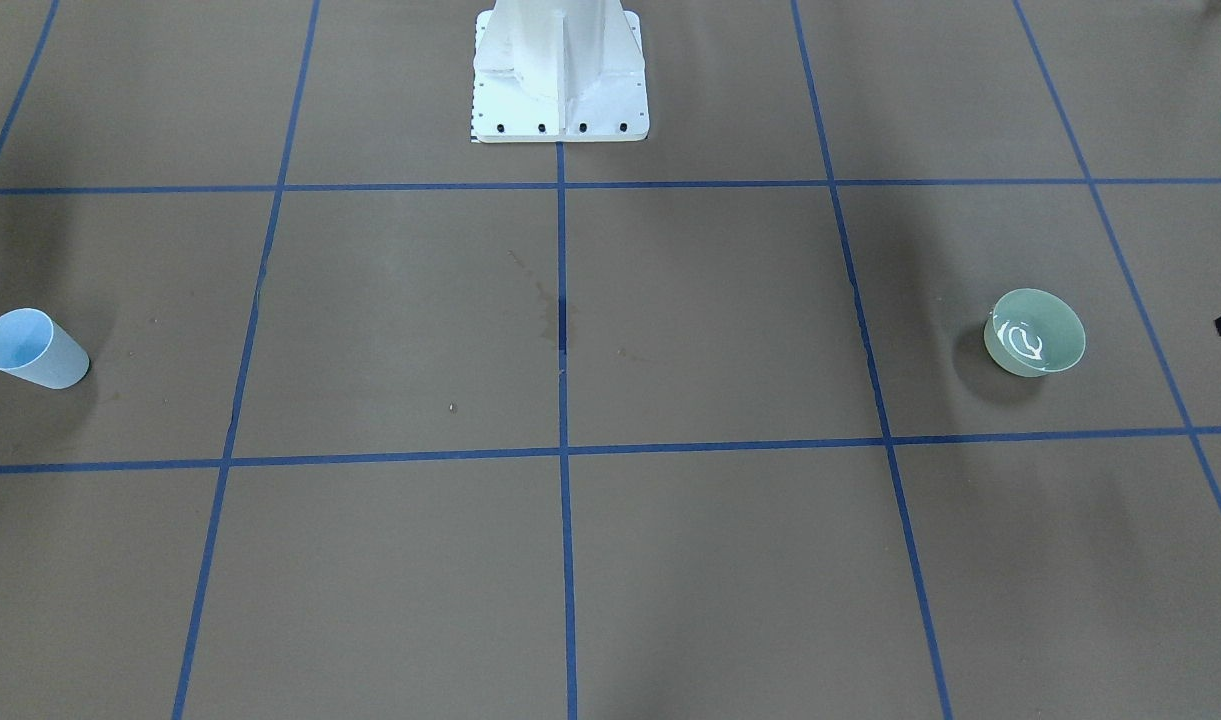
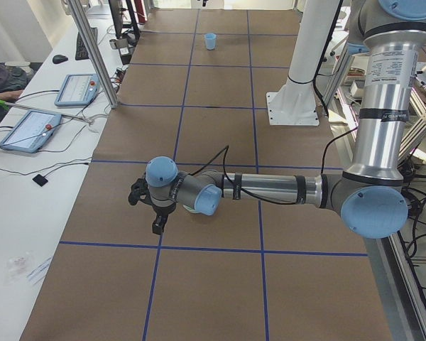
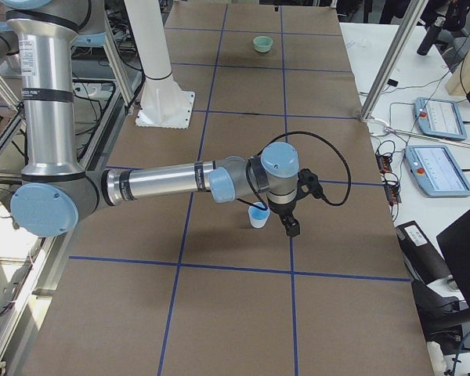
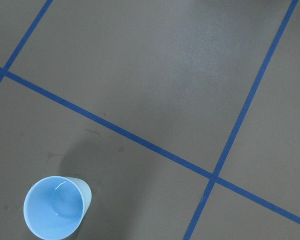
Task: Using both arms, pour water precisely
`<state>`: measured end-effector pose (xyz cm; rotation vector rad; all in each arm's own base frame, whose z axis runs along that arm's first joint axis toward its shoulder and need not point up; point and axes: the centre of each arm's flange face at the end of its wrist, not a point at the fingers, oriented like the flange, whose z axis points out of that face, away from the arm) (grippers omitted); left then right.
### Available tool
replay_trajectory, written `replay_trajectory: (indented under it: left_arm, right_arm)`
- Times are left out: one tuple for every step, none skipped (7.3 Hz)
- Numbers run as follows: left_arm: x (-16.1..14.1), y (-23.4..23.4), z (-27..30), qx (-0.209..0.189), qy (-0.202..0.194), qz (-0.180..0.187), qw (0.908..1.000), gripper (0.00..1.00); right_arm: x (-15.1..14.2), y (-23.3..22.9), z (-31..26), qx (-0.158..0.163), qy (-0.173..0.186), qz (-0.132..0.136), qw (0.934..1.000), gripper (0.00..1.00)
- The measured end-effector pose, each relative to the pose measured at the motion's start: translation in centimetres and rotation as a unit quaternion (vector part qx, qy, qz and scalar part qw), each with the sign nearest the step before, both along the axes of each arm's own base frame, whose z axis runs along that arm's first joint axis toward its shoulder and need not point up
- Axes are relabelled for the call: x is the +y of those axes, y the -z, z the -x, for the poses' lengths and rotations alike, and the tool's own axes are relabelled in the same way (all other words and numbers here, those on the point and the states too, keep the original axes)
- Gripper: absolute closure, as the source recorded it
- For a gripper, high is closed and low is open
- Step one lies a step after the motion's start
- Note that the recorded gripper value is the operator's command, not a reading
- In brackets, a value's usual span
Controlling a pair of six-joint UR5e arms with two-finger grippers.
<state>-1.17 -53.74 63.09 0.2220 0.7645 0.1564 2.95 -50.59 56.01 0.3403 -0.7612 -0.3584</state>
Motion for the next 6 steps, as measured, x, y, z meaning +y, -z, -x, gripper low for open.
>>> replay_trajectory:
  left_arm:
    - [0.5, -1.0, 3.1, -0.019, -0.003, 0.009, 0.9998, 0.01]
    - [0.9, -1.6, 4.7, -0.025, -0.007, 0.019, 0.9995, 0.01]
    - [1.2, -2.0, 5.4, -0.026, -0.008, 0.029, 0.9992, 0.01]
    - [1.5, -2.2, 5.8, -0.025, -0.006, 0.042, 0.9988, 0.01]
    - [1.6, -2.3, 5.9, -0.022, -0.004, 0.050, 0.9985, 0.01]
    - [1.7, -2.1, 5.8, -0.010, 0.003, 0.061, 0.9981, 0.01]
  right_arm:
    - [-0.1, -0.1, 0.0, 0.001, -0.002, 0.002, 1.0000, 0.01]
    - [-0.2, 0.0, 0.0, 0.002, -0.003, 0.006, 1.0000, 0.01]
    - [-0.3, 0.1, 0.0, 0.002, -0.004, 0.012, 0.9999, 0.01]
    - [-0.3, 0.0, 0.0, 0.003, -0.004, 0.019, 0.9998, 0.01]
    - [-0.4, 0.0, 0.1, 0.004, -0.005, 0.031, 0.9995, 0.01]
    - [-0.9, 0.3, 0.1, 0.006, -0.005, 0.053, 0.9986, 0.01]
